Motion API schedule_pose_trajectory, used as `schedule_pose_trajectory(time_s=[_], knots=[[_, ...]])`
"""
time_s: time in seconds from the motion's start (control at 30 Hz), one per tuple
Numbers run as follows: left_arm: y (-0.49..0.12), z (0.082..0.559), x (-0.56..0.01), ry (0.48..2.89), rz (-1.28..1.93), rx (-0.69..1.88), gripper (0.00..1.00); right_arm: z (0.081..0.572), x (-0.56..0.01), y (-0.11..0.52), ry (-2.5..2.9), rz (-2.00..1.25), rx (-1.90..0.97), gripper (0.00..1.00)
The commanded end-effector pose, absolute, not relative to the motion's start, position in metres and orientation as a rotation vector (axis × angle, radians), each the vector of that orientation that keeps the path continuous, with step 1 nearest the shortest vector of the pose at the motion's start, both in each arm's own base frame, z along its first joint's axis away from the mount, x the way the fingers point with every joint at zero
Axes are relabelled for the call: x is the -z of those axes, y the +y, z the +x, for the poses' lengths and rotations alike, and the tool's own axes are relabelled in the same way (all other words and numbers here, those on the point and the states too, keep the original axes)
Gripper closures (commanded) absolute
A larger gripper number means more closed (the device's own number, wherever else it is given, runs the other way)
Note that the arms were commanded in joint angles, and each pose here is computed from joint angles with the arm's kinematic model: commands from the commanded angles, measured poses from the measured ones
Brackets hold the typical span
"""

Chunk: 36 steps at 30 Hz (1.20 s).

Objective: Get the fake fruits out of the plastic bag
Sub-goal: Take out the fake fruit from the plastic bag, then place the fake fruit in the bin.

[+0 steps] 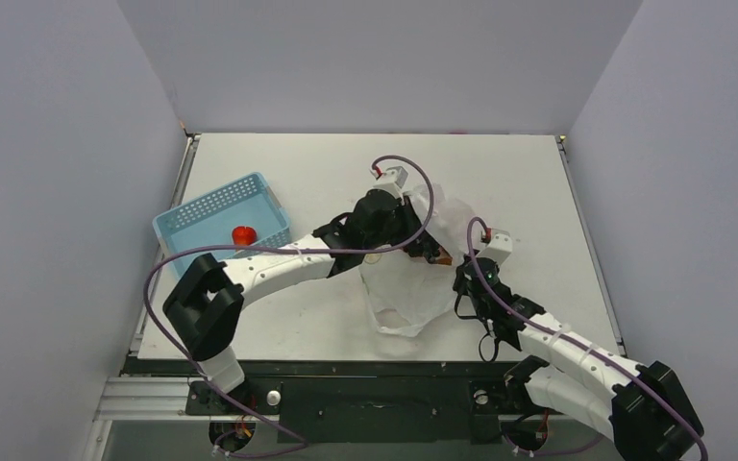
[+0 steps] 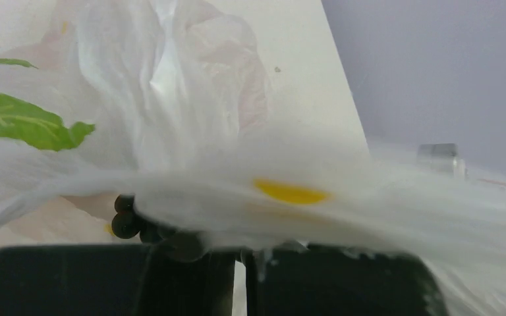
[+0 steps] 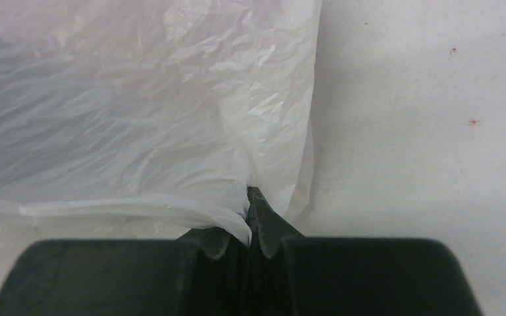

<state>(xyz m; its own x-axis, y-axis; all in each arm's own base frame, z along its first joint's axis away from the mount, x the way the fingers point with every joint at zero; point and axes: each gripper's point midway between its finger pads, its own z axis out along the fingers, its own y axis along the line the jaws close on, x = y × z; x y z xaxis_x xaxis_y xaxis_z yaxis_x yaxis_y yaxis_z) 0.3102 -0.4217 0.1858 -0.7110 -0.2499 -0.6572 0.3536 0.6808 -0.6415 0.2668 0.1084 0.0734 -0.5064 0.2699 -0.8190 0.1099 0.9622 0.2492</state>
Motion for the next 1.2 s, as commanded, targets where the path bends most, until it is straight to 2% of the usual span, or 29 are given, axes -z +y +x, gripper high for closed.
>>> schedule_pose_trajectory(time_s=[0.0, 0.37, 0.53, 0.63, 0.83, 1.17], knots=[[-0.412, 0.298, -0.24, 2.05, 0.061, 1.1, 1.0, 0.276, -0.094, 0.11, 2.006, 0.296, -0.251, 1.0], [-0.405, 0.274, -0.299, 1.977, 0.084, 1.241, 1.0, 0.279, -0.099, 0.109, 1.97, 0.295, -0.251, 1.0], [-0.39, 0.262, -0.338, 1.897, 0.087, 1.299, 1.0, 0.281, -0.096, 0.109, 1.975, 0.306, -0.242, 1.0], [-0.373, 0.256, -0.341, 1.931, 0.091, 1.27, 1.0, 0.283, -0.096, 0.11, 1.984, 0.301, -0.235, 1.0], [-0.321, 0.257, -0.344, 1.969, 0.066, 1.241, 1.0, 0.285, -0.096, 0.112, 1.986, 0.288, -0.237, 1.0], [-0.195, 0.285, -0.325, 2.061, -0.025, 0.935, 1.0, 0.287, -0.097, 0.116, 1.988, 0.255, -0.237, 1.0]])
